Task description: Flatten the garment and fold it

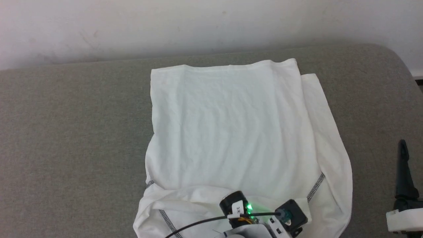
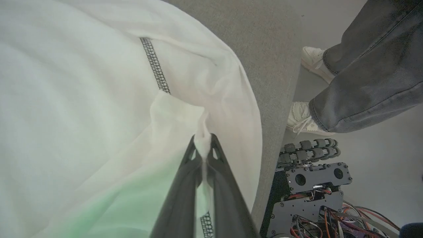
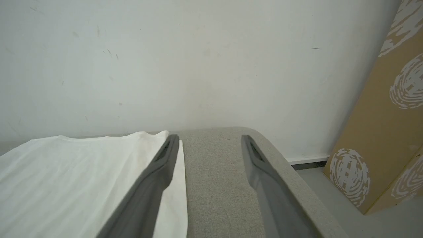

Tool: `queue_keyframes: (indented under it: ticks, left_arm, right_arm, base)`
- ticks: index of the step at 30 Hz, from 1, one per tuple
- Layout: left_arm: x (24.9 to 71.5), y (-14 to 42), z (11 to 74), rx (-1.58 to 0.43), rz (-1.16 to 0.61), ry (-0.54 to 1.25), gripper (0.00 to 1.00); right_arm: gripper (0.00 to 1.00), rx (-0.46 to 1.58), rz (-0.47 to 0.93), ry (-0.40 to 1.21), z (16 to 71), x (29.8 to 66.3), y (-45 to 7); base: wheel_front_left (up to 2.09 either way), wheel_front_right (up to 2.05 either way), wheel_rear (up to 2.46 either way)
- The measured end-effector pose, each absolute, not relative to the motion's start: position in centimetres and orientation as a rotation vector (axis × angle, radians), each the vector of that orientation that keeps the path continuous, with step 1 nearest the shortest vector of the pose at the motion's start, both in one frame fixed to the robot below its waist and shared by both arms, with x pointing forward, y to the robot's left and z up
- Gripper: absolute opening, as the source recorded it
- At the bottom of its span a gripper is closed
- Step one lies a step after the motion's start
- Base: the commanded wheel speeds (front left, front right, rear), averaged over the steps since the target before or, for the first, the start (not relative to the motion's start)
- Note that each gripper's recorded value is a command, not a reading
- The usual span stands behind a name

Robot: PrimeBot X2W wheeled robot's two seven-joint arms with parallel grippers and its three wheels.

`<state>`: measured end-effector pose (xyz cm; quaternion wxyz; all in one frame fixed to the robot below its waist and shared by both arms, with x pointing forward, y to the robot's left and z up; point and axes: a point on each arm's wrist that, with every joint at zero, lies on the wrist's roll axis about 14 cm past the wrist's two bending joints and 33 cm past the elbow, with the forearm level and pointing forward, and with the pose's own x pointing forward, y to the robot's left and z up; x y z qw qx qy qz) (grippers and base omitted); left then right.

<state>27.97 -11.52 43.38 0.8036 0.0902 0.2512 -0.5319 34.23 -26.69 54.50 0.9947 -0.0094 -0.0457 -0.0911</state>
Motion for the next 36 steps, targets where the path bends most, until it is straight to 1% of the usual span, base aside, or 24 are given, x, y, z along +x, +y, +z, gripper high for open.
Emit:
queue_keyframes:
  ticks: [3,8,10,11,12,13,16,19,22,25,27,30,32,34,36]
  left_arm:
    - [27.1,-11.3,41.3,0.208,-1.156,0.599,0.00]
    - [25.8,-11.5,39.8,0.189,-1.181,0.652,0.00]
    - [25.7,-11.7,39.8,0.157,-1.175,0.661,0.43]
    - [25.7,-11.8,39.9,0.136,-1.169,0.665,0.55]
    - [25.7,-11.8,40.1,0.122,-1.164,0.661,0.83]
    - [25.9,-11.9,40.4,0.101,-1.155,0.657,1.00]
    - [26.3,-12.3,41.8,0.004,-1.133,0.653,1.00]
    - [27.6,-12.9,44.5,-0.119,-1.106,0.622,1.00]
    - [30.2,-12.8,47.9,-0.240,-1.049,0.540,1.00]
    - [33.7,-11.2,52.0,-0.332,-0.959,0.390,1.00]
    - [36.5,-8.4,54.3,-0.323,-0.860,0.260,1.00]
    - [40.5,-1.7,56.3,-0.266,-0.651,0.109,1.00]
    - [41.7,2.3,57.4,-0.246,-0.537,0.030,1.00]
    - [42.1,5.9,58.0,-0.217,-0.447,-0.042,1.00]
    - [42.3,10.2,58.0,-0.209,-0.298,-0.086,1.00]
  right_arm:
    - [1.00,-0.016,-0.188,-0.080,54.0,34.0,-26.8]
    - [1.00,-0.012,-0.197,-0.075,53.8,33.8,-27.0]
    - [1.00,-0.013,-0.200,-0.073,53.8,33.8,-27.1]
    - [1.00,-0.012,-0.199,-0.073,53.8,33.8,-27.0]
    - [1.00,-0.012,-0.198,-0.074,53.8,33.9,-27.0]
    - [1.00,-0.012,-0.197,-0.074,53.8,33.9,-27.0]
    - [1.00,-0.012,-0.192,-0.076,53.9,34.1,-26.9]
    - [1.00,-0.011,-0.181,-0.082,54.0,34.5,-26.6]
    - [1.00,-0.009,-0.170,-0.086,54.3,34.7,-26.3]
    - [1.00,-0.010,-0.167,-0.091,54.5,34.9,-26.2]
    - [1.00,-0.011,-0.162,-0.094,54.6,35.0,-26.1]
    - [1.00,-0.011,-0.153,-0.101,54.9,35.2,-25.8]
    - [1.00,-0.011,-0.147,-0.102,54.9,35.4,-25.7]
    - [1.00,-0.010,-0.142,-0.098,54.7,35.5,-25.5]
    - [1.00,-0.004,-0.135,-0.094,54.6,35.6,-25.3]
  base:
    - [0.00,0.00,0.00]
    - [0.00,0.00,0.00]
    - [0.00,0.00,0.00]
    - [0.00,0.00,0.00]
    - [0.00,0.00,0.00]
    - [0.00,0.00,0.00]
    - [0.00,0.00,0.00]
    - [0.00,0.00,0.00]
    - [0.00,0.00,0.00]
    - [0.00,0.00,0.00]
    - [0.00,0.00,0.00]
    - [0.00,0.00,0.00]
    - [0.00,0.00,0.00]
    - [0.00,0.00,0.00]
    - [0.00,0.00,0.00]
